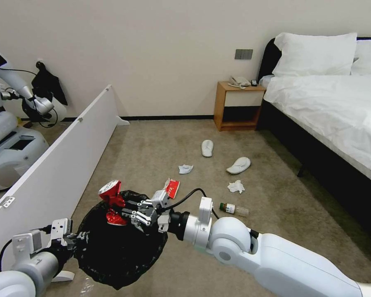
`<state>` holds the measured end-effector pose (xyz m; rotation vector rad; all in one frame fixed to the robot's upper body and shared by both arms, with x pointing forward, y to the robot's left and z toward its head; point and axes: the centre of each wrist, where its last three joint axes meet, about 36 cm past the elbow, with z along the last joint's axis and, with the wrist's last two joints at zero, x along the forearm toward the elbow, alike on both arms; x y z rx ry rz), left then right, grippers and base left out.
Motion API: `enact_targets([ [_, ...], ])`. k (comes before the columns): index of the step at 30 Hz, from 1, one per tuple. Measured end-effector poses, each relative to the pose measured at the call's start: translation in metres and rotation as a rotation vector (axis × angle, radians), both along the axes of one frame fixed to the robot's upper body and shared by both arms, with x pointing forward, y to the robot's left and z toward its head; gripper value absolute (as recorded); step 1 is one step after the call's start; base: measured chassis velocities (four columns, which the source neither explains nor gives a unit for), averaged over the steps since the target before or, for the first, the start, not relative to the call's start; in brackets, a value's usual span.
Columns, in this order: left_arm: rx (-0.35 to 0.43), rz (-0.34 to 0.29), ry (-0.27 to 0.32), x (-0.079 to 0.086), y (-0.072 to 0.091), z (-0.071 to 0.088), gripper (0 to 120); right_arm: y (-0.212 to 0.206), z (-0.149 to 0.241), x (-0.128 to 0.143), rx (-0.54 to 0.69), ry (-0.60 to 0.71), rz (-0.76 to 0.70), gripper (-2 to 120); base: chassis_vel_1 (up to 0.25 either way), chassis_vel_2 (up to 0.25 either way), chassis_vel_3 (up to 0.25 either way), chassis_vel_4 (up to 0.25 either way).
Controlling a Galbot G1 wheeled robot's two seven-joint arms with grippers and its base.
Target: Pick up the trash bin, then pick up the garbage from the floor and place it into the trash bin.
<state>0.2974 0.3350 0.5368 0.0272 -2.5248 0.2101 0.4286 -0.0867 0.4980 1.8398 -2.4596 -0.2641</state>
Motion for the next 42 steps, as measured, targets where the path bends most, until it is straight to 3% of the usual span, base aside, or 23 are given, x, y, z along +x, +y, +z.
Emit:
enact_targets([
  [21, -0.024, -0.015, 0.018, -0.004, -0.004, -0.001, 2, -0.001, -0.014, -0.002, -0.083, -0.010, -0.038, 14, 0.000, 0.000, 0.000, 0.000],
  [36, -0.027, -0.017, 0.020, -0.005, -0.005, -0.001, 2, 0.001, -0.013, -0.009, -0.086, -0.006, -0.007, 67, 0.000, 0.000, 0.000, 0.000],
  [38, -0.027, -0.017, 0.020, -0.005, -0.005, -0.001, 2, 0.002, -0.012, -0.010, -0.084, -0.007, -0.004, 79, 0.000, 0.000, 0.000, 0.000],
  [42, -0.028, -0.017, 0.019, -0.005, -0.005, 0.000, 2, 0.001, -0.011, -0.011, -0.083, -0.008, -0.001, 88, 0.000, 0.000, 0.000, 0.000],
])
